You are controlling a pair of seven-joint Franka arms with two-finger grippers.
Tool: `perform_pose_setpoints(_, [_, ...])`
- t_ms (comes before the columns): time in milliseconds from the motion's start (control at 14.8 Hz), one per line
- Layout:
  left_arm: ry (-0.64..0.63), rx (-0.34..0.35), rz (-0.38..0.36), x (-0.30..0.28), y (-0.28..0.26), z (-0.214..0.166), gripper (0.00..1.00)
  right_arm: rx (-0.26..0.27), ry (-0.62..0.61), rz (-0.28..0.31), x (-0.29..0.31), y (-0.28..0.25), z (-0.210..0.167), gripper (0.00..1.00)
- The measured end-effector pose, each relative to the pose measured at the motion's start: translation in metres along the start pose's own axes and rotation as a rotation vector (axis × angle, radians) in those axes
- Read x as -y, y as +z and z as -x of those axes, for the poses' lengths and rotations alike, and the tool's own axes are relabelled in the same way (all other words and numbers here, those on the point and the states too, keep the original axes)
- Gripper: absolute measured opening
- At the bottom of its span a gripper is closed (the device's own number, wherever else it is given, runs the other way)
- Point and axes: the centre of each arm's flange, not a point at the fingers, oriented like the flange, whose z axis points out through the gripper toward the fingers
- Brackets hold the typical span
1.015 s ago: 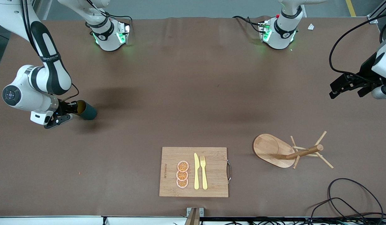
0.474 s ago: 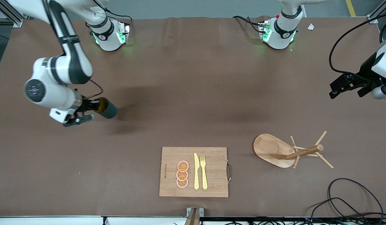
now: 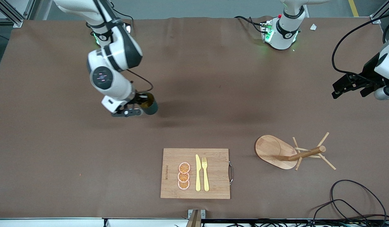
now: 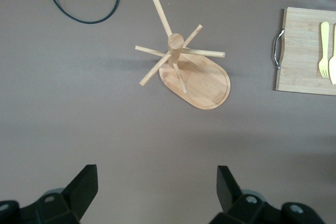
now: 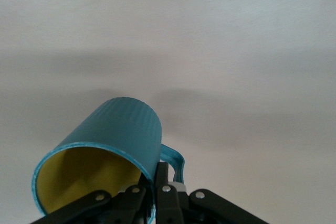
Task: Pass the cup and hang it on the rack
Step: 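Lift the teal mug with the right gripper toward the table middle, then lower the mug with the right gripper while the left gripper approaches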
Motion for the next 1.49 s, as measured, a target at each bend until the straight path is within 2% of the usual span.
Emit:
perform_pose_setpoints(271, [0.000,0.012,-0.006,0.001,0.001,0.001,1.00,-0.002,0.060,0.023,0.091,0.035,0.004,0.05])
perform_pose_setpoints(541, [0.046,-0.013,-0.108,-0.006,-0.004,0.001,1.00,0.035,0.090,-0.051,0.140,0.050,0.003,0.05])
perform_pose_setpoints(812, [0.092,-0.027,-0.123,-0.030,-0.013,0.005,1.00,0.027,0.148,-0.068,0.175,0.050,0.011,0.05])
perform_pose_setpoints(1150, [0.099,0.063,-0.134,-0.034,0.007,0.008,1.00,0.036,0.149,-0.045,0.212,0.074,0.032,0.05])
perform_pose_setpoints(1286, [0.071,0.097,-0.139,-0.041,0.013,0.012,1.00,0.041,0.146,-0.036,0.216,0.082,0.035,0.05])
perform_pose_setpoints(1489, [-0.079,0.089,-0.144,-0.069,0.013,0.020,1.00,0.046,0.183,-0.028,0.217,0.088,0.037,0.05])
